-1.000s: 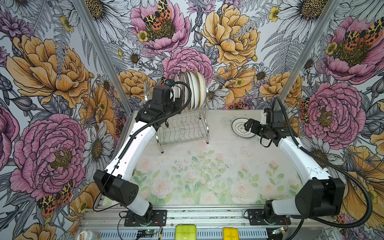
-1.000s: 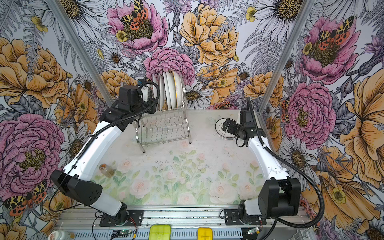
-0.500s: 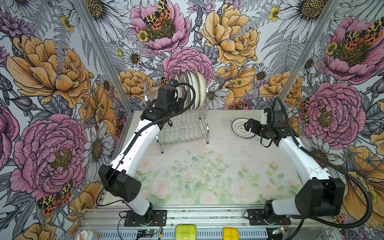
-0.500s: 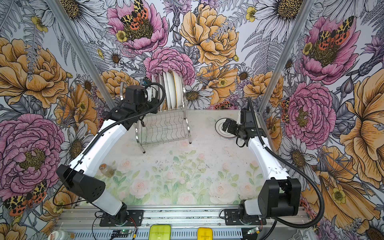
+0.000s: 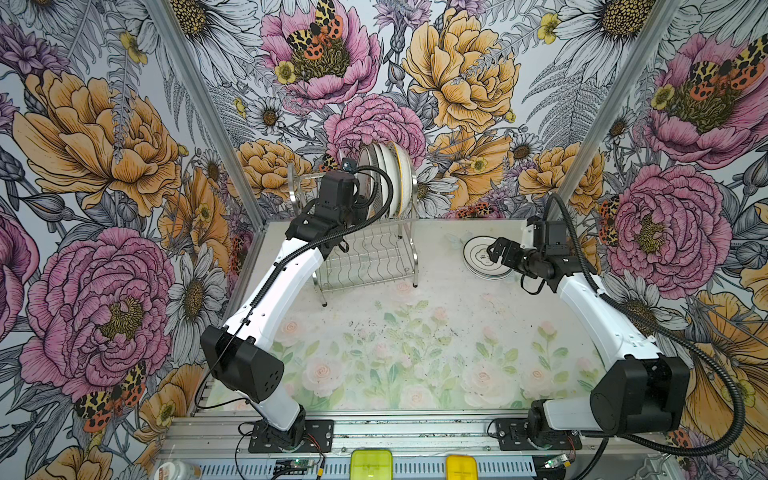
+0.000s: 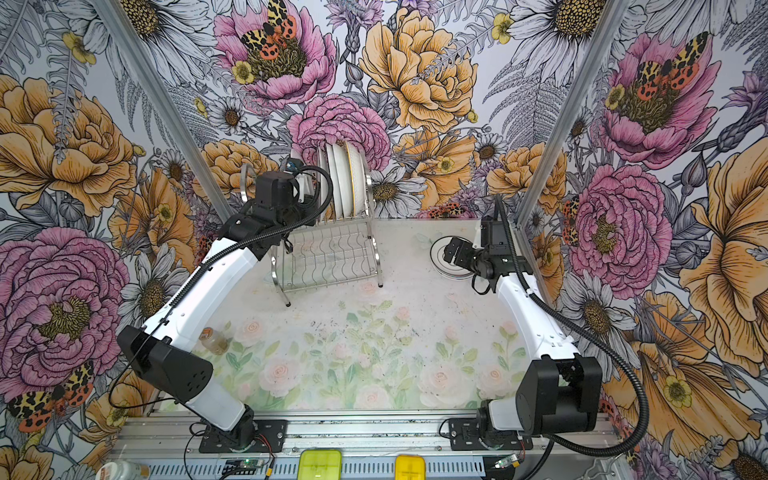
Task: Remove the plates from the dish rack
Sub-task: 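Move the left gripper to the front red-printed plate in the rack, then close the left gripper on the rim of the front red-printed plate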
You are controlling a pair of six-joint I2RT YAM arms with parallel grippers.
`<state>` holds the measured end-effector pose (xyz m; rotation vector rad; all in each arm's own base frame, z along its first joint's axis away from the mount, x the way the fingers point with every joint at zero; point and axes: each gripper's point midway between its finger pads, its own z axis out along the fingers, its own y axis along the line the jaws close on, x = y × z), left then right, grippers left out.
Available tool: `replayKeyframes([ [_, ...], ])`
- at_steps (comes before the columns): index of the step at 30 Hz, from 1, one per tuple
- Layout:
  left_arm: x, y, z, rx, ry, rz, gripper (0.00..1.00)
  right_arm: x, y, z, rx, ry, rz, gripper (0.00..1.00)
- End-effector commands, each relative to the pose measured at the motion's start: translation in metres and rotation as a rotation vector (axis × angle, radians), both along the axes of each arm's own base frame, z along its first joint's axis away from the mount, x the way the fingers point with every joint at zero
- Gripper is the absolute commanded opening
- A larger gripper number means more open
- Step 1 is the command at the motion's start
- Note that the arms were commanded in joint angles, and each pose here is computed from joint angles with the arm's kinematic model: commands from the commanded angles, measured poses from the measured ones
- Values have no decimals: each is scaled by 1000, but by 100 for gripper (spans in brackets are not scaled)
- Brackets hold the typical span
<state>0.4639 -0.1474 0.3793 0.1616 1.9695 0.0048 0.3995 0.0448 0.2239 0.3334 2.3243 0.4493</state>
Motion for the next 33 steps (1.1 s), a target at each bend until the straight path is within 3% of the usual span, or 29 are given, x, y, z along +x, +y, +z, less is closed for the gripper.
replayKeyframes([
  [1,4,4,13,13,-48,31,32,6,0,15,-6,-49,18,99],
  [22,2,2,20,65,-81,50,5,4,-1,16,8,-51,22,99],
  [33,-7,3,35,86,-117,60,0,2,-1,15,11,-50,25,99],
])
